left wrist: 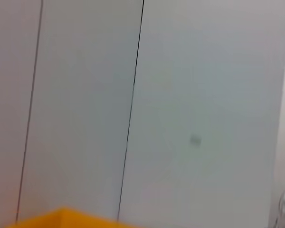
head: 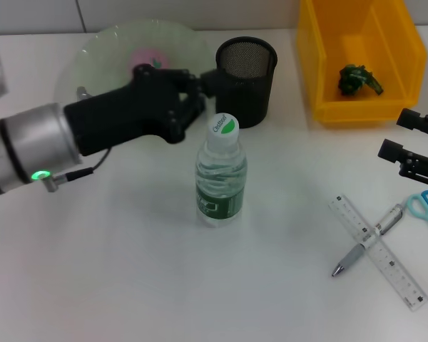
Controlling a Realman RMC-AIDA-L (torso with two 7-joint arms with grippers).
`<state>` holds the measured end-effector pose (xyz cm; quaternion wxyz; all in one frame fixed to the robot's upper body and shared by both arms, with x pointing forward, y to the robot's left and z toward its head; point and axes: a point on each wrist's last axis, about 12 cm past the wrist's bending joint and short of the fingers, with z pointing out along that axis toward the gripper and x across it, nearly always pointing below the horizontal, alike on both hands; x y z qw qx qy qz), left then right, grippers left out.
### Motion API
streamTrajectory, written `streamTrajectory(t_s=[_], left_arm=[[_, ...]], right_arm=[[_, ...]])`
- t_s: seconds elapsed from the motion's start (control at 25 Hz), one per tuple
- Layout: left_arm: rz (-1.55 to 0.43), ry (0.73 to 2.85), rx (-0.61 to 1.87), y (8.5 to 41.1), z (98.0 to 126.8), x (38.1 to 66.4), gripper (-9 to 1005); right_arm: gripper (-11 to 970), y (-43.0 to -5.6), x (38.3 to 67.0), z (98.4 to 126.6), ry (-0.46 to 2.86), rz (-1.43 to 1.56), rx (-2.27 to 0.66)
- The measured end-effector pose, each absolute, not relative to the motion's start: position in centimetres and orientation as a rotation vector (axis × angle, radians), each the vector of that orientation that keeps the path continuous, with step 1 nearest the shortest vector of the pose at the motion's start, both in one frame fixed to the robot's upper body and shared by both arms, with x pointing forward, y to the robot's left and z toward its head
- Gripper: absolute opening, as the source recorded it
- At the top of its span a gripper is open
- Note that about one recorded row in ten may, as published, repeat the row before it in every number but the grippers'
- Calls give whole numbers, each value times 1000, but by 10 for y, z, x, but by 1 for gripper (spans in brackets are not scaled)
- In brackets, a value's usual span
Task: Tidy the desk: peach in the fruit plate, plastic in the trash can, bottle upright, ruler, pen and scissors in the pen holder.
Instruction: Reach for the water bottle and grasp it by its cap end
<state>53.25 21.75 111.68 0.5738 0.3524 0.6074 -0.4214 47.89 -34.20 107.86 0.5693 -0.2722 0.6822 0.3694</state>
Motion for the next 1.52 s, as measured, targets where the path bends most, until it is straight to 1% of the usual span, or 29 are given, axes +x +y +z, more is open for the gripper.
streamTrajectory(t_s=[0.2, 0.28, 0.36, 0.4, 0.56, 0.6, 0.76, 0.96, 1.2, 1.4, 1.52], left_arm=[[-1036, 1321, 802, 232, 1118, 523, 18], [-1039, 1330, 793, 235, 1113, 521, 145], [-1039, 1339, 790, 236, 1110, 520, 183], [-1036, 1359, 785, 237, 1103, 518, 202], [-1028, 1382, 776, 239, 1093, 516, 279], [-1015, 1402, 767, 239, 1087, 514, 298], [-1013, 1422, 774, 237, 1081, 513, 375], [-1018, 1451, 813, 229, 1076, 513, 618], [-1018, 1468, 860, 222, 1073, 514, 785], [-1005, 1495, 875, 218, 1069, 515, 784], [-1009, 1503, 902, 213, 1067, 515, 757]], right_arm=[[760, -341, 480, 1079, 1598, 870, -642], [760, -340, 481, 1080, 1596, 873, -644], [760, -340, 482, 1080, 1594, 874, -645], [760, -339, 482, 1080, 1593, 874, -646], [760, -339, 484, 1081, 1590, 875, -649], [760, -339, 484, 1081, 1589, 875, -650], [760, -337, 485, 1081, 1586, 881, -650], [760, -335, 485, 1080, 1586, 893, -644], [759, -335, 484, 1079, 1590, 896, -644], [759, -336, 482, 1078, 1595, 897, -643], [759, -336, 481, 1077, 1595, 899, -643]])
